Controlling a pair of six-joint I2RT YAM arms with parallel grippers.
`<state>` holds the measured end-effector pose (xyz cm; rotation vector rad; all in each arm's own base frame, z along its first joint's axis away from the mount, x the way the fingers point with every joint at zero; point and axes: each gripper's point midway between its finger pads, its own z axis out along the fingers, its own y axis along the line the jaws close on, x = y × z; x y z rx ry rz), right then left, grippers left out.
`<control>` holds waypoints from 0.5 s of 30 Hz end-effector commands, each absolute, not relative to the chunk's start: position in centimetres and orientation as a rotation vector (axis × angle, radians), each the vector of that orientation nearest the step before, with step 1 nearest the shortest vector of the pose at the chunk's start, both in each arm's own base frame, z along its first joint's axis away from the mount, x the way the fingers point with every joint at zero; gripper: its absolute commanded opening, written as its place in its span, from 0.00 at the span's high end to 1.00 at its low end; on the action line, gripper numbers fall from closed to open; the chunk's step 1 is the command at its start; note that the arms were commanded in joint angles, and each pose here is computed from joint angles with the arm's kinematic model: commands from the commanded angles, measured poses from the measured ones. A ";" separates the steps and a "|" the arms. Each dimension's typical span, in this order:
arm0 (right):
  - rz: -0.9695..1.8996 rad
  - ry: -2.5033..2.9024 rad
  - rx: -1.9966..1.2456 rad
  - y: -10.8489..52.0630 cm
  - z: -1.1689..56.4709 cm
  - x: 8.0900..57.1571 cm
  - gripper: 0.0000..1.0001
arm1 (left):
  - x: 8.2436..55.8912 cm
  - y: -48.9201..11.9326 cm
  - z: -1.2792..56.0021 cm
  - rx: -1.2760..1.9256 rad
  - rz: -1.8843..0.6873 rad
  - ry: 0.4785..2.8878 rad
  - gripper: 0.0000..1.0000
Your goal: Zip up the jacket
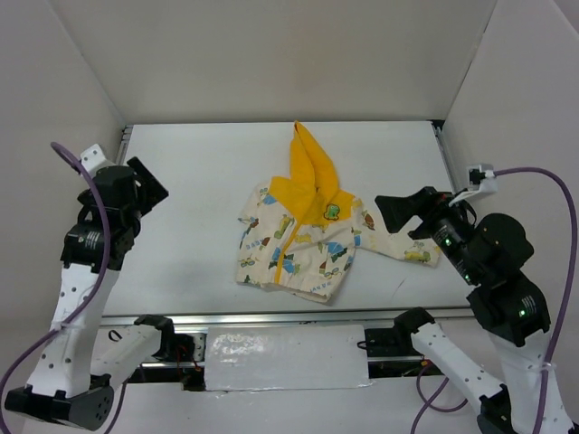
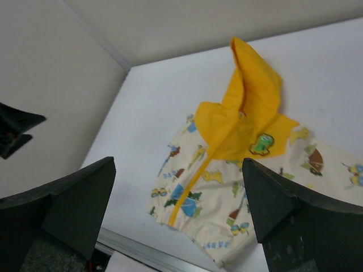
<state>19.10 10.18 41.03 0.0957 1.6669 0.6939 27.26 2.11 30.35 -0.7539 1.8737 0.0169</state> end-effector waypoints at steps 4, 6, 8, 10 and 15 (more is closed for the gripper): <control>0.450 1.725 0.213 4.5 37.4 15.7 0.00 | 21.6 5.7 31.1 -0.702 0.231 1.862 0.01; 0.392 1.728 0.246 2.8 37.2 14.4 0.00 | 20.0 5.4 31.2 -0.705 0.179 1.844 0.01; 0.379 1.725 0.253 2.0 37.1 13.4 0.00 | 18.9 5.6 31.1 -0.720 0.172 1.834 0.01; 0.360 1.741 0.253 1.5 36.6 12.6 0.00 | 17.6 5.7 31.2 -0.720 0.166 1.817 0.01; 0.348 1.747 0.252 1.0 36.3 11.9 0.00 | 16.4 5.8 30.8 -0.708 0.167 1.832 0.01</control>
